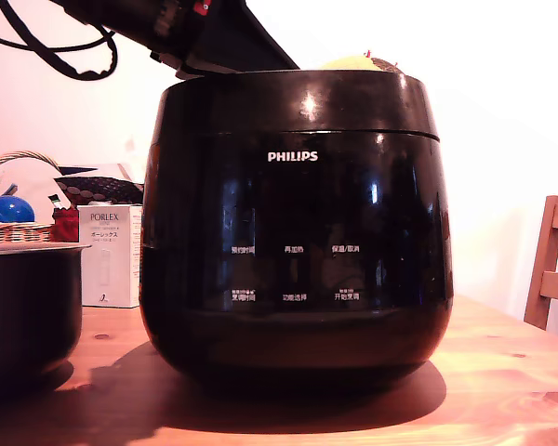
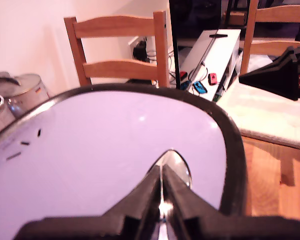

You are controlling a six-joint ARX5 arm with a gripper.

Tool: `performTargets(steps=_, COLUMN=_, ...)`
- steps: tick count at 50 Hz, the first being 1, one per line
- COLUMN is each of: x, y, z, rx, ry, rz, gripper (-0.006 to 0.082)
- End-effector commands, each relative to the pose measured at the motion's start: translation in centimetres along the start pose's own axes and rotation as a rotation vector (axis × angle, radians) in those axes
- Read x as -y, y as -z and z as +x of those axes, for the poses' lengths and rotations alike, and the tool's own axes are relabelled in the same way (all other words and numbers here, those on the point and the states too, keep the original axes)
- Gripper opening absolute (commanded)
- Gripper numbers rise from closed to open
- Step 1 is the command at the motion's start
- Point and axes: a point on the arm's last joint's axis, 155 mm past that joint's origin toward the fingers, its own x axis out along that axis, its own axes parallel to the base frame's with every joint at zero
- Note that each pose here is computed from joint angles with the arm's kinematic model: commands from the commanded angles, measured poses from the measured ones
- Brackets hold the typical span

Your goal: Open the rice cooker by pressing the large metal button on the top of its lid with medium force

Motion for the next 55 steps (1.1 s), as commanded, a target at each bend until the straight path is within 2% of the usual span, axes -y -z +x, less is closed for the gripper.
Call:
performTargets(steps=1, x=0.7, y=6.6, z=0.8, rx=-0.180, ry=0.022, rz=-0.075, gripper=-0.0023)
performTargets(steps=39, x=0.8, y=9.9, z=0.8, rx=-0.302, ry=0.017, rz=-0.078, gripper=-0.0023)
performTargets(steps=48, x=0.9, y=8.3, z=1.2, rx=-0.234, ry=0.030, rz=-0.107, gripper=-0.0023)
performTargets(steps=52, x=1.3, y=6.0, z=1.3, rx=-0.148, ry=0.059, rz=-0.171, gripper=-0.0023)
performTargets(steps=55, x=1.2, y=4.1, z=1.1, rx=-0.081, ry=0.059, rz=-0.160, gripper=-0.0023)
